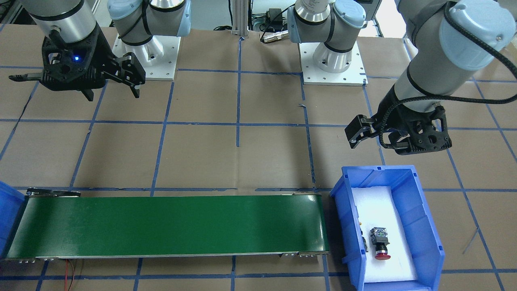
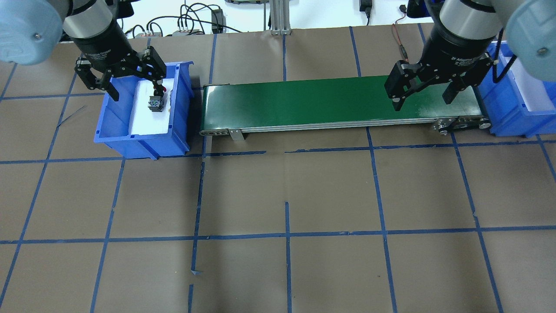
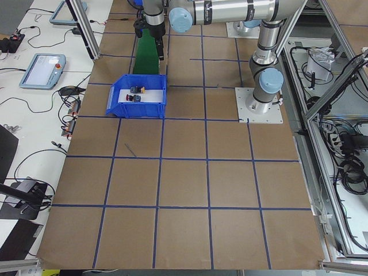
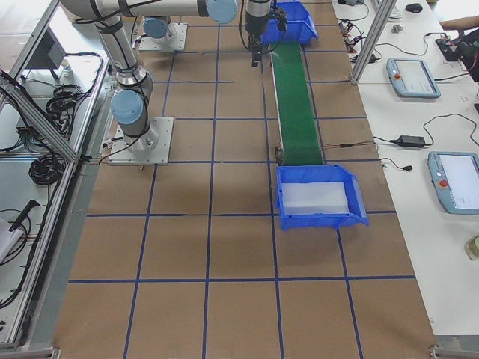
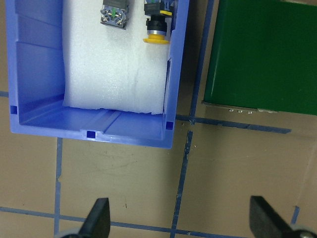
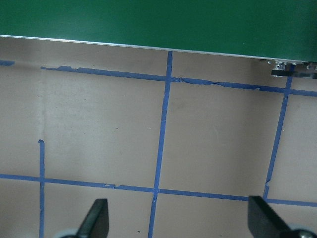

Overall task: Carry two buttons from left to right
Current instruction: 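Move the left gripper over the blue bin toward the red-capped button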

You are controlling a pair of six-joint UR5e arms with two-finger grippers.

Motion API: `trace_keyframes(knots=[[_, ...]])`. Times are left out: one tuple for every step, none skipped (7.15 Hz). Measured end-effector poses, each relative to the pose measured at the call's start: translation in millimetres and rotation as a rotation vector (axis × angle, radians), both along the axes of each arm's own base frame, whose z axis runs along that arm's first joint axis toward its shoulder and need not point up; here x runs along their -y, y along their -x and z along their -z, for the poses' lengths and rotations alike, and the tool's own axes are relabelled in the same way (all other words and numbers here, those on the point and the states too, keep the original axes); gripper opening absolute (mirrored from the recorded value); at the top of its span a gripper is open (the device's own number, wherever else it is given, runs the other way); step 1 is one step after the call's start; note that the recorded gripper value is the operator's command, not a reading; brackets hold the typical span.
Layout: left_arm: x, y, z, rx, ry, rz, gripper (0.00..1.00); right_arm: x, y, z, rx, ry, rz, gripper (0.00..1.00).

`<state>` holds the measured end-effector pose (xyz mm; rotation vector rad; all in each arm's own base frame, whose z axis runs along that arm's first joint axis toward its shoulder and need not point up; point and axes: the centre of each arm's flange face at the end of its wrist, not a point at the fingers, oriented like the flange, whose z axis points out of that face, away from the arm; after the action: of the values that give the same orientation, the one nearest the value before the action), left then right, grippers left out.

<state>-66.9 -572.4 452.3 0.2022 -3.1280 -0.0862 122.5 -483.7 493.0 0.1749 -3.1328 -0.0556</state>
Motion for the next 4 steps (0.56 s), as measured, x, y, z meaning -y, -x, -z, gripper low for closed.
trace_keyframes(knots=[[9.6, -25.6, 4.5, -0.012, 0.007, 0.009, 1.0, 0.1, 0.1, 0.3, -0.001, -0.001, 0.0, 1.0], [26.8, -45.6, 22.3, -0.029, 0.014, 0.021, 1.0, 0.2, 0.1, 0.4, -0.001, -0.001, -0.001, 1.0], [45.8, -57.1, 43.3, -0.037, 0.031, 0.034, 1.0, 0.2, 0.1, 0.5, -0.001, -0.001, -0.001, 1.0], [64.0, -64.2, 61.8, -0.035, 0.055, 0.043, 1.0, 0.2, 0.1, 0.5, -0.001, -0.001, -0.001, 1.0]])
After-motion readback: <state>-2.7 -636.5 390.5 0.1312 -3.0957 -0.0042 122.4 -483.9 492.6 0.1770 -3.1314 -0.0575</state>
